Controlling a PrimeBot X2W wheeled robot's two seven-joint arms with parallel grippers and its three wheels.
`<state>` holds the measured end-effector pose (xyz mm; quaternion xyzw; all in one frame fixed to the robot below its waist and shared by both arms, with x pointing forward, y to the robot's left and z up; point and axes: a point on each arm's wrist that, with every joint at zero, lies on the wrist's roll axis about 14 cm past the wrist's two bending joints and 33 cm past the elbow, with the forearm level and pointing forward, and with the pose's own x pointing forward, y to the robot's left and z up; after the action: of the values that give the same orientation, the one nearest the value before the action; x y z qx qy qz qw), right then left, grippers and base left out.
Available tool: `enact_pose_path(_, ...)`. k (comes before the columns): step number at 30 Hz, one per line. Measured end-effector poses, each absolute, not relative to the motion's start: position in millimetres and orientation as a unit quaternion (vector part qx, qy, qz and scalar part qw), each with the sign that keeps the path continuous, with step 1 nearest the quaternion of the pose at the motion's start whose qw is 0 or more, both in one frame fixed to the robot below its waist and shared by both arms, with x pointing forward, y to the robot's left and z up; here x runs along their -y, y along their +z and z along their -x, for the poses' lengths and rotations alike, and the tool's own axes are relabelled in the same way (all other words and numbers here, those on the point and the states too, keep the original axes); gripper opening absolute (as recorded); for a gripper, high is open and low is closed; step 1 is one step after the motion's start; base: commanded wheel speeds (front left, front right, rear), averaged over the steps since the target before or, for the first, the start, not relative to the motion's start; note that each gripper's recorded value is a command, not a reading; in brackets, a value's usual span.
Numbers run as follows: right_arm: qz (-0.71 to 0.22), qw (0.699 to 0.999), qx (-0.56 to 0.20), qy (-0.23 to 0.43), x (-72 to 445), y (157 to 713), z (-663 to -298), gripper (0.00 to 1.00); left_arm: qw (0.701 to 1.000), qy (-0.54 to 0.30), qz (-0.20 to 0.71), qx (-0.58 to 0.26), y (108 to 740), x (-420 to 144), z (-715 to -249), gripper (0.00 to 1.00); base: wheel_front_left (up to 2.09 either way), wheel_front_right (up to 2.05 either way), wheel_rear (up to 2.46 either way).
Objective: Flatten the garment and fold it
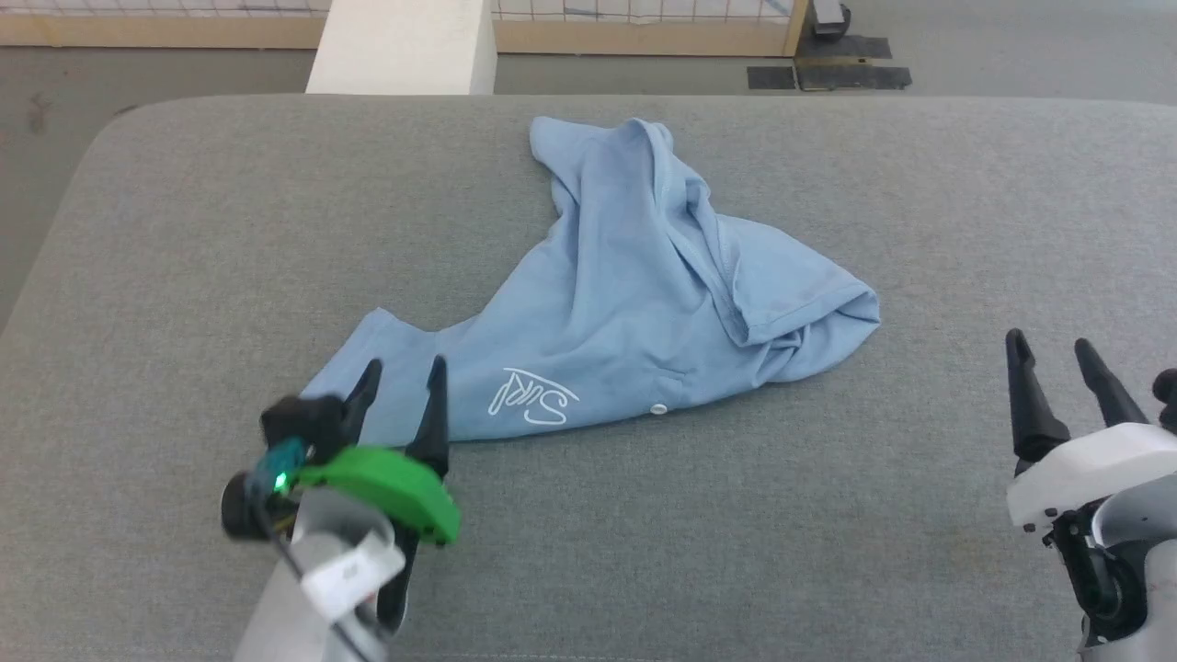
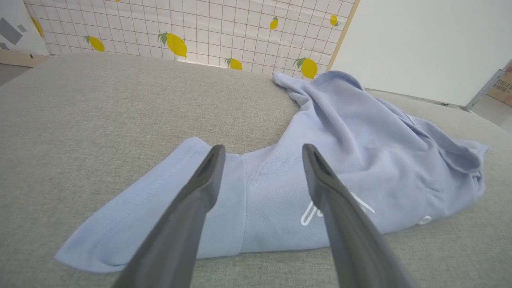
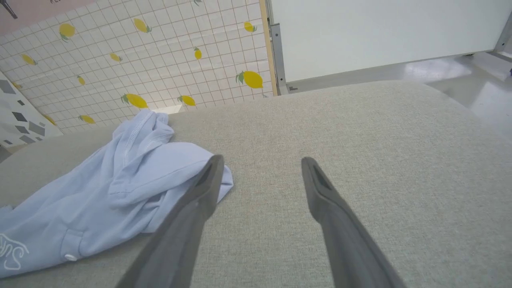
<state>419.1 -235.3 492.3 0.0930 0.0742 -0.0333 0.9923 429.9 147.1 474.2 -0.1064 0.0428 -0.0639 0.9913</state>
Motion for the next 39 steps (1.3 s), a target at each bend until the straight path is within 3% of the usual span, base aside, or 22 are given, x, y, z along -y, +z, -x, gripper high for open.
enact_pose_path(7, -0.091, 0.992, -0.086, -0.026, 228.6, 490.9, -423.6, 1.00, 0.983, -0.131, 0.081, -0.101, 504.8, -111.0, -501.0, 1.00, 0.00, 0.00, 0.00)
enact_pose_path(11, -0.091, 0.991, -0.098, -0.018, 222.2, 483.3, -427.5, 1.00, 0.968, -0.149, 0.057, -0.192, 497.2, -100.3, -533.4, 1.00, 0.00, 0.00, 0.00)
enact_pose_path(21, -0.086, 0.986, -0.132, -0.053, 243.3, 456.0, -421.2, 1.00, 0.884, -0.175, -0.073, -0.428, 425.5, -72.7, -550.5, 1.00, 0.00, 0.00, 0.00)
enact_pose_path(24, -0.084, 0.984, -0.141, -0.063, 249.5, 448.6, -418.9, 1.00, 0.853, -0.172, -0.113, -0.481, 396.9, -74.1, -541.8, 1.00, 0.00, 0.00, 0.00)
enact_pose_path(27, -0.083, 0.983, -0.148, -0.070, 253.4, 442.9, -418.3, 1.00, 0.841, -0.174, -0.134, -0.495, 383.6, -72.5, -542.7, 1.00, 0.00, 0.00, 0.00)
enact_pose_path(28, -0.084, 0.983, -0.149, -0.070, 253.5, 441.4, -418.6, 1.00, 0.839, -0.175, -0.136, -0.498, 381.2, -72.0, -543.5, 0.64, 0.00, 0.00, 0.00)
enact_pose_path(29, -0.084, 0.982, -0.152, -0.070, 253.4, 439.2, -418.9, 1.00, 0.838, -0.175, -0.136, -0.498, 379.0, -70.8, -545.2, 0.21, 0.00, 0.00, 0.00)
enact_pose_path(30, -0.084, 0.982, -0.156, -0.070, 253.1, 436.5, -418.9, 1.00, 0.841, -0.178, -0.134, -0.494, 378.1, -68.7, -547.9, 0.00, 0.00, 0.00, 0.00)
enact_pose_path(35, -0.086, 0.980, -0.165, -0.064, 248.0, 428.5, -422.9, 1.00, 0.875, -0.162, -0.073, -0.451, 387.3, -66.5, -566.0, 0.00, 0.00, 0.00, 0.00)
enact_pose_path(39, -0.089, 0.982, -0.159, -0.050, 238.6, 431.2, -431.0, 1.00, 0.927, -0.085, 0.003, -0.365, 418.6, -103.8, -599.7, 0.00, 0.00, 0.00, 0.00)
